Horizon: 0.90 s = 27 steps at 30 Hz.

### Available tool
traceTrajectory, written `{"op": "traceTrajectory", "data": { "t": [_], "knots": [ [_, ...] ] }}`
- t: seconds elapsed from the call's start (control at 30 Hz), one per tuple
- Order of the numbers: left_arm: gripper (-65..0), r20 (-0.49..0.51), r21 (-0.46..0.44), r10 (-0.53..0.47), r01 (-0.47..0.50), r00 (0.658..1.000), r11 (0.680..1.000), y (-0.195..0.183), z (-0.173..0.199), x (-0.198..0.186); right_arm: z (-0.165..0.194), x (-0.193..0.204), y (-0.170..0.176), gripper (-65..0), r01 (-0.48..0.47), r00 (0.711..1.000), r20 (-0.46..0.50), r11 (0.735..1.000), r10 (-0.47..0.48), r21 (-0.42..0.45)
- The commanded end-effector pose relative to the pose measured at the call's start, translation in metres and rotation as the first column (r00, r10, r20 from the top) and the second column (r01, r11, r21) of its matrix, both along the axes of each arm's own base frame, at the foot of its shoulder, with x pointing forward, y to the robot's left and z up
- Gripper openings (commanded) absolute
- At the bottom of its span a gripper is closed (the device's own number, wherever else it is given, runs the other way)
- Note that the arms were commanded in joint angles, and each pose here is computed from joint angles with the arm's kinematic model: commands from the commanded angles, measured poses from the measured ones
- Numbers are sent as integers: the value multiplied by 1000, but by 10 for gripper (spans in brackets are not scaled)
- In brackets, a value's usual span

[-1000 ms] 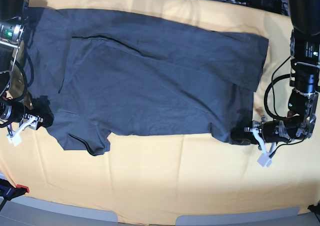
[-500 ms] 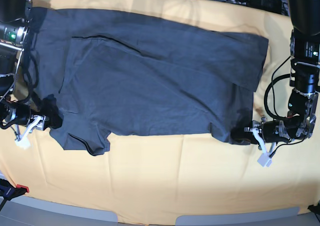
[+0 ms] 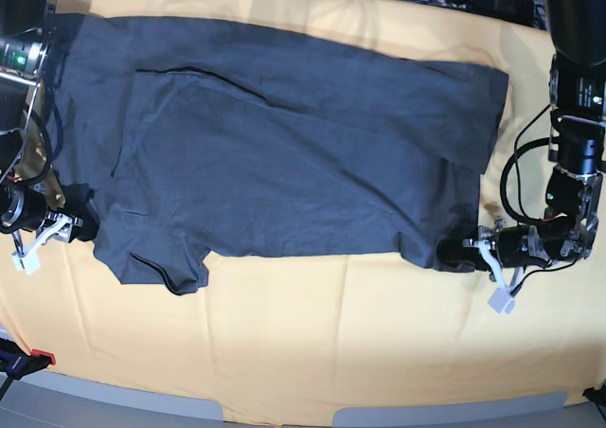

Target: Fold the T-shirt properly

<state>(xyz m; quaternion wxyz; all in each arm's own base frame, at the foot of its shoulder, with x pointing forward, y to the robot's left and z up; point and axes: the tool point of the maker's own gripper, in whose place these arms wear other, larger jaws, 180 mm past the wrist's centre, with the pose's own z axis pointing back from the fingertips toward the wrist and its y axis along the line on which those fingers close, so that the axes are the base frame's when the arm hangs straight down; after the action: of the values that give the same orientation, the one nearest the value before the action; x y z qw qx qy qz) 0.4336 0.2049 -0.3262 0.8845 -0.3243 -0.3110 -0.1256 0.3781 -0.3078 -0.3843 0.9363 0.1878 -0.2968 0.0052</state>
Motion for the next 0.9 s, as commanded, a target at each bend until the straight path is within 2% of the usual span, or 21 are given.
{"op": "traceTrajectory", "data": {
  "t": [0.0,0.17,0.2,0.23,0.3,0.33,0.5,0.77,0.87],
  "knots": [
    [-650,69,-21,13,-12,998,1000,3,25,15,5,2,0,-232,-13,1000,10,1000,13,-5],
    [-650,68,-19,13,-12,998,1000,4,25,14,14,12,17,-246,-24,997,70,997,19,75],
    [-650,68,-17,14,-12,998,1000,4,25,14,18,14,17,-288,-22,997,81,996,15,86],
    [-650,68,-16,14,-13,998,1000,5,25,14,21,17,17,-366,-21,996,92,996,13,91],
    [-650,72,-16,18,-17,997,1000,6,26,15,28,22,16,-572,-24,995,103,996,15,83],
    [-650,76,-17,21,-19,997,1000,7,26,15,32,25,15,-650,-25,994,110,996,16,81],
    [-650,89,-25,30,-27,996,999,7,29,18,61,46,6,-650,-19,984,178,998,8,62],
    [-650,114,-31,44,-41,993,999,8,32,22,75,67,-14,-650,12,968,252,995,13,-97],
    [-650,163,26,57,-62,985,998,15,31,29,74,69,-16,-650,15,965,261,992,17,-121]
  ]
}}
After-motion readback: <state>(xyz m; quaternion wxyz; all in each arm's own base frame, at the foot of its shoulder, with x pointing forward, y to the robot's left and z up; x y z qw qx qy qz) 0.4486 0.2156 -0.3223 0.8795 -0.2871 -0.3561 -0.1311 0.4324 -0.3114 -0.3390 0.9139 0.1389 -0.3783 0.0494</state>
